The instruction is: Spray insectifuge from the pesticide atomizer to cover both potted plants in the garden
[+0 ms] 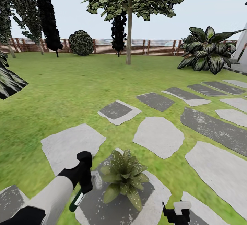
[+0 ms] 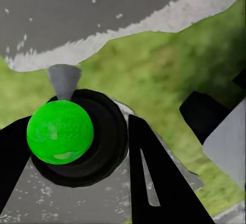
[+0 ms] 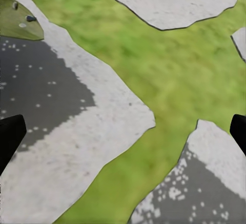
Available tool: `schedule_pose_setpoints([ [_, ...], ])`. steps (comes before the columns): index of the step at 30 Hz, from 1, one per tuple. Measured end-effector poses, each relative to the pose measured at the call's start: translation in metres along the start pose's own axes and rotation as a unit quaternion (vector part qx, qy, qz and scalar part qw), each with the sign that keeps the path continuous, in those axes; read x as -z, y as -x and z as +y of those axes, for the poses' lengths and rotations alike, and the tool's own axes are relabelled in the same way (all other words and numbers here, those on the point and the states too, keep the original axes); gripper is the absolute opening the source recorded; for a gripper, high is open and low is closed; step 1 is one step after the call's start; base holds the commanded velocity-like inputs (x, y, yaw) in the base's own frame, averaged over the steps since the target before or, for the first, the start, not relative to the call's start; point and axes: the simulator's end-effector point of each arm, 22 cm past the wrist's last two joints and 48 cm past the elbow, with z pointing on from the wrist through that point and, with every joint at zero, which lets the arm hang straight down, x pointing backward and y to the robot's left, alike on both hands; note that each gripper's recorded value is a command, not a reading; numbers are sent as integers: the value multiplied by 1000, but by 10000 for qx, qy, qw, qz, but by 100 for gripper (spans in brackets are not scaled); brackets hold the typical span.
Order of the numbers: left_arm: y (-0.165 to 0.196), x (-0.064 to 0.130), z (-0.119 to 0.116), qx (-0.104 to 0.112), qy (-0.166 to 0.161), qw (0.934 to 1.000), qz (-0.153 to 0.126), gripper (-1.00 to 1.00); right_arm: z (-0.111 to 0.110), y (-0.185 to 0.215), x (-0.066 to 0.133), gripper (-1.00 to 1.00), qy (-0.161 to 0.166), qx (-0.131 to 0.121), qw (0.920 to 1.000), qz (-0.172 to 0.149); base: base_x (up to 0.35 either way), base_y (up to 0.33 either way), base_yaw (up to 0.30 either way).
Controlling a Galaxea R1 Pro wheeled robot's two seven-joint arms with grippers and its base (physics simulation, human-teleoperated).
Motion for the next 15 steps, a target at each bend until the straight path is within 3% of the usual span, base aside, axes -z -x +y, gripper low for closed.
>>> schedule_pose_setpoints([
  [3, -10, 0, 13, 87, 97, 9999, -4, -100, -1, 0, 0, 100, -3, 2, 10000, 4, 0, 92, 0],
  [6, -8, -3, 32, 195, 405, 9986, -276, -100, 1, -1, 0, 100, 6, -1, 10000, 7, 0, 271, 0],
  [9, -6, -11, 39, 56, 499, 9968, -617, -100, 0, 0, 0, 100, 3, -3, 10000, 3, 0, 96, 0],
  [15, -8, -25, 29, -61, 446, 9970, -625, -100, 0, 0, 0, 100, 1, -2, 10000, 3, 0, 8, 0],
])
